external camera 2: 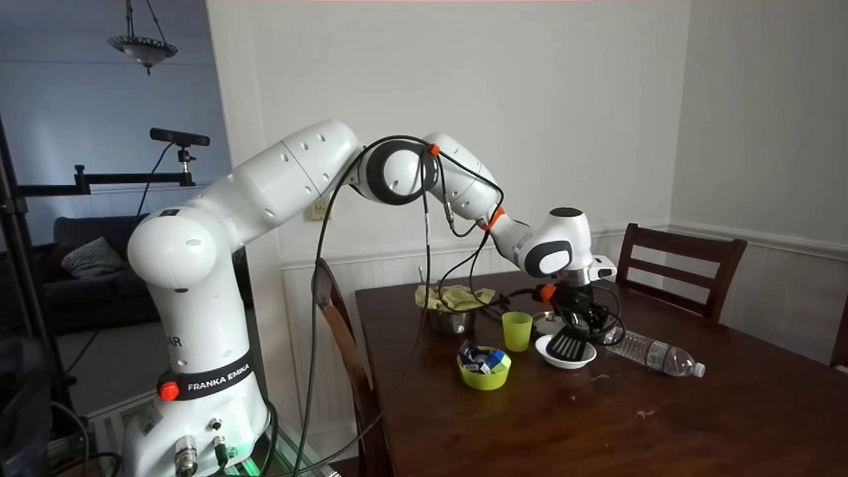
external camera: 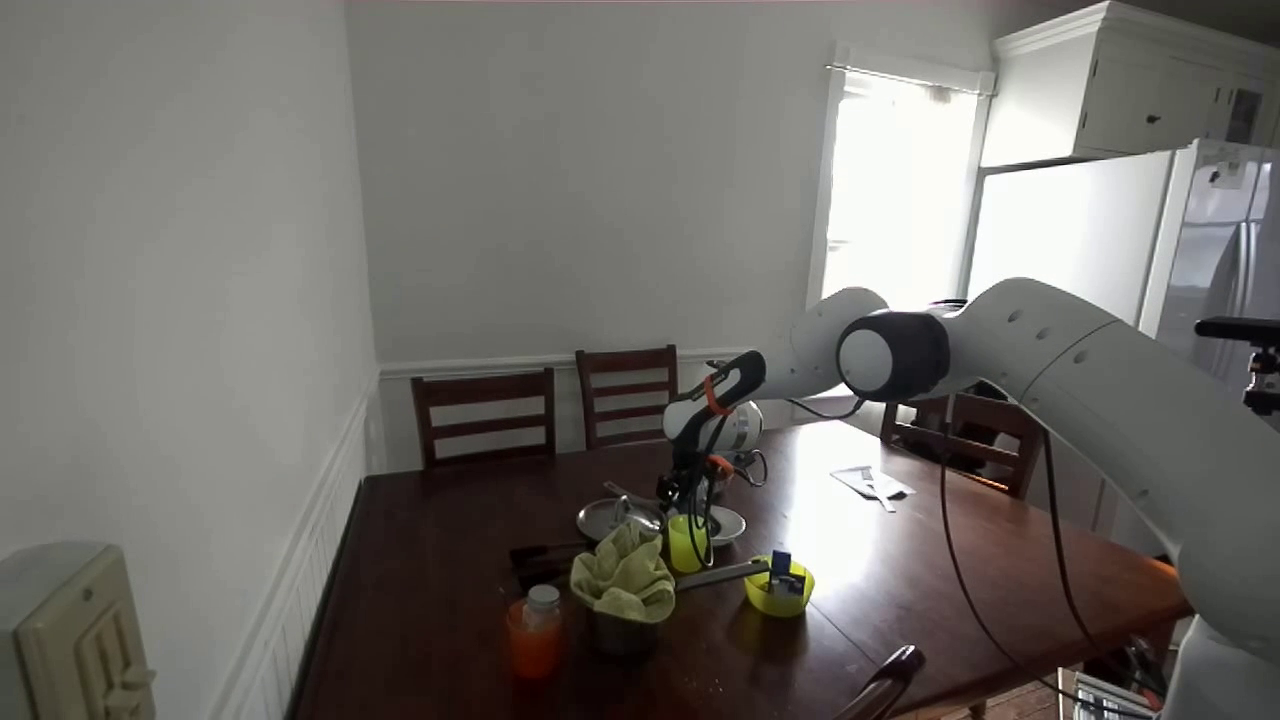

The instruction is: Put the spatula in the pot

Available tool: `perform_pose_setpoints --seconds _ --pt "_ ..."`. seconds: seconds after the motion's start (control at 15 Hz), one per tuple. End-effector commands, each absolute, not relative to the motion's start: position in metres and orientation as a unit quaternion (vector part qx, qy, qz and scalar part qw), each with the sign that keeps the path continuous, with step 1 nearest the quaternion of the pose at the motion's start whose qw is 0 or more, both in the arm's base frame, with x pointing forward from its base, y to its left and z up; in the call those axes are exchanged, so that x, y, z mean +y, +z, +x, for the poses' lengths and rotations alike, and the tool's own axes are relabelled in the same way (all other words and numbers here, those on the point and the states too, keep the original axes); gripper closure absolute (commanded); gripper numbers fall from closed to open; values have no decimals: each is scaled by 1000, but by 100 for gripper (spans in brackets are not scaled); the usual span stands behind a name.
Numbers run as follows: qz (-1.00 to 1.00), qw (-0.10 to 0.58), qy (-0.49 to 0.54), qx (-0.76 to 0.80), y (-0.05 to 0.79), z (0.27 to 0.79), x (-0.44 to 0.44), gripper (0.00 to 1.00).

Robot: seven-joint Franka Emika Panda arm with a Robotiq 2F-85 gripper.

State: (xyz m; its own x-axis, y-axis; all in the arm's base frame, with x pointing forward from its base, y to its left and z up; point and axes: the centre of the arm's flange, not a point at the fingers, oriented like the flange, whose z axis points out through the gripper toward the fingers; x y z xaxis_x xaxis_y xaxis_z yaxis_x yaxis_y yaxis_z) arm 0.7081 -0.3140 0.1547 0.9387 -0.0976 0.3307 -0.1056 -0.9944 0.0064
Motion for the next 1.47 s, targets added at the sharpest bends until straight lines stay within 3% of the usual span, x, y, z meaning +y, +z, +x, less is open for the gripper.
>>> perform_pose_setpoints --seconds 0.0,0.33,0.47,1.0,1.4 --pt "984 2 165 -67 147 717 -321 67" --pt "982 5 171 -76 157 709 -322 100" --pt "982 1 178 -71 165 706 -320 96" --pt "978 0 207 -36 225 691 -305 96" --pt "960 -62 250 108 293 641 -277 96"
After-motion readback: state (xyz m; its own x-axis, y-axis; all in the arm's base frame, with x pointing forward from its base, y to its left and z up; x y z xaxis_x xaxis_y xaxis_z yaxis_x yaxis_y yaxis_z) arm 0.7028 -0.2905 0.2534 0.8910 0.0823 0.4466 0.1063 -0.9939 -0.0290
